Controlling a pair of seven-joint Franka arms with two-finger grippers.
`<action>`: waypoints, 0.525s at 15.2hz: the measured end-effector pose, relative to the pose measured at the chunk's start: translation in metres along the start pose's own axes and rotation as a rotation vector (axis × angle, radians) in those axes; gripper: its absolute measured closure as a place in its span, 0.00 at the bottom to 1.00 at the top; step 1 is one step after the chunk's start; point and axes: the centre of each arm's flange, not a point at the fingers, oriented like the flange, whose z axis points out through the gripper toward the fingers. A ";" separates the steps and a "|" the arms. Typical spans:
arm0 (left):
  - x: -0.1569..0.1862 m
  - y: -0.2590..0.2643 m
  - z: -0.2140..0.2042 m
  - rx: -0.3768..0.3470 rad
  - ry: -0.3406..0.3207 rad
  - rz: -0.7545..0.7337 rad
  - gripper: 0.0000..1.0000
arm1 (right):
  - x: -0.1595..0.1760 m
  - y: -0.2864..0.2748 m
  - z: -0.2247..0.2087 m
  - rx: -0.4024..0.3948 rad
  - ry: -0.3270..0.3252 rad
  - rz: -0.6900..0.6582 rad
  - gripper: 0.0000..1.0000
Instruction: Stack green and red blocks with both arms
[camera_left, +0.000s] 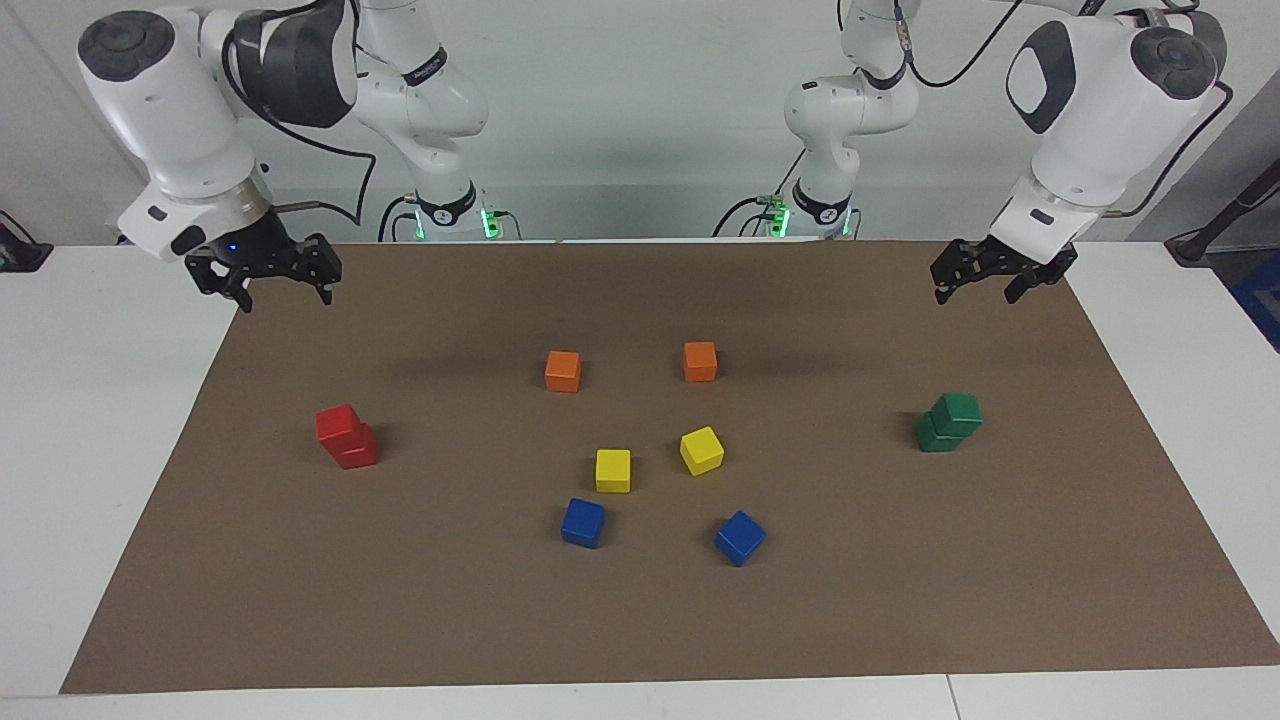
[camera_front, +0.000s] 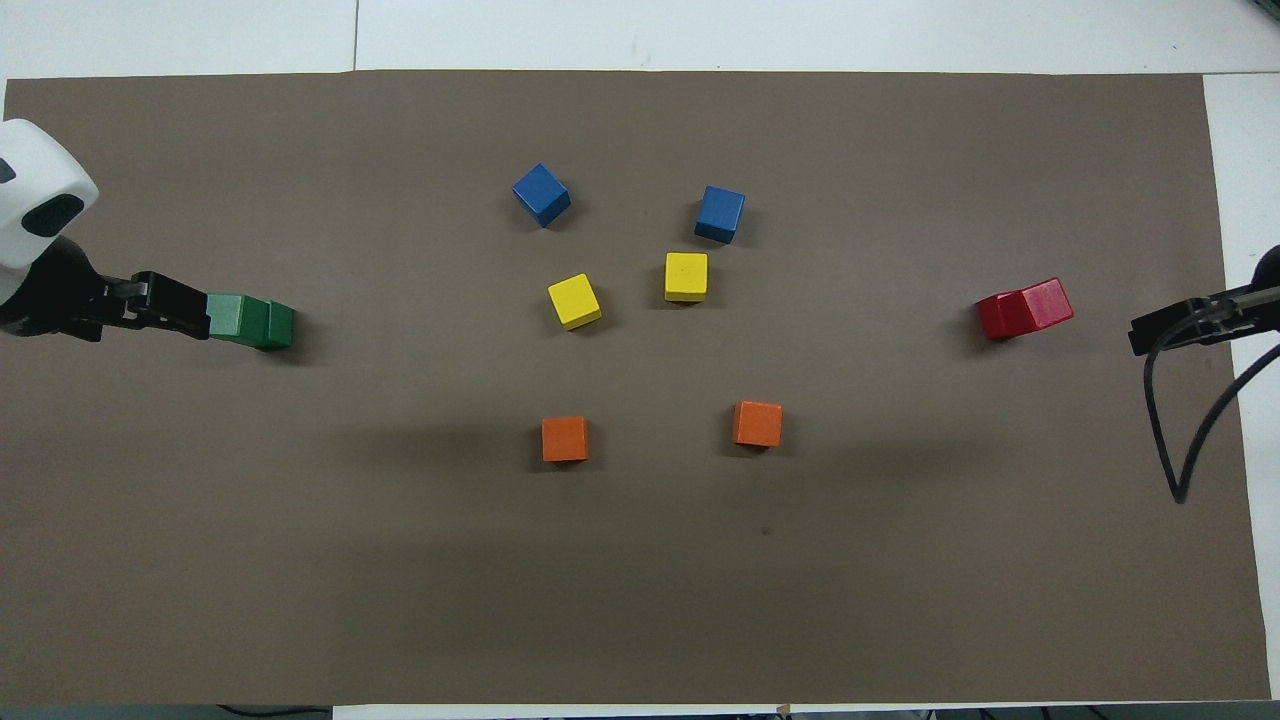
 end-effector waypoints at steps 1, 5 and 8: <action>0.000 -0.001 0.000 0.000 0.001 -0.009 0.00 | -0.004 -0.001 -0.010 0.018 -0.010 0.010 0.00; -0.009 -0.020 -0.007 -0.001 -0.020 -0.036 0.00 | 0.002 -0.011 -0.021 0.061 0.002 0.042 0.00; -0.018 -0.026 -0.015 0.000 -0.027 -0.045 0.00 | 0.004 -0.027 -0.029 0.057 0.016 0.043 0.00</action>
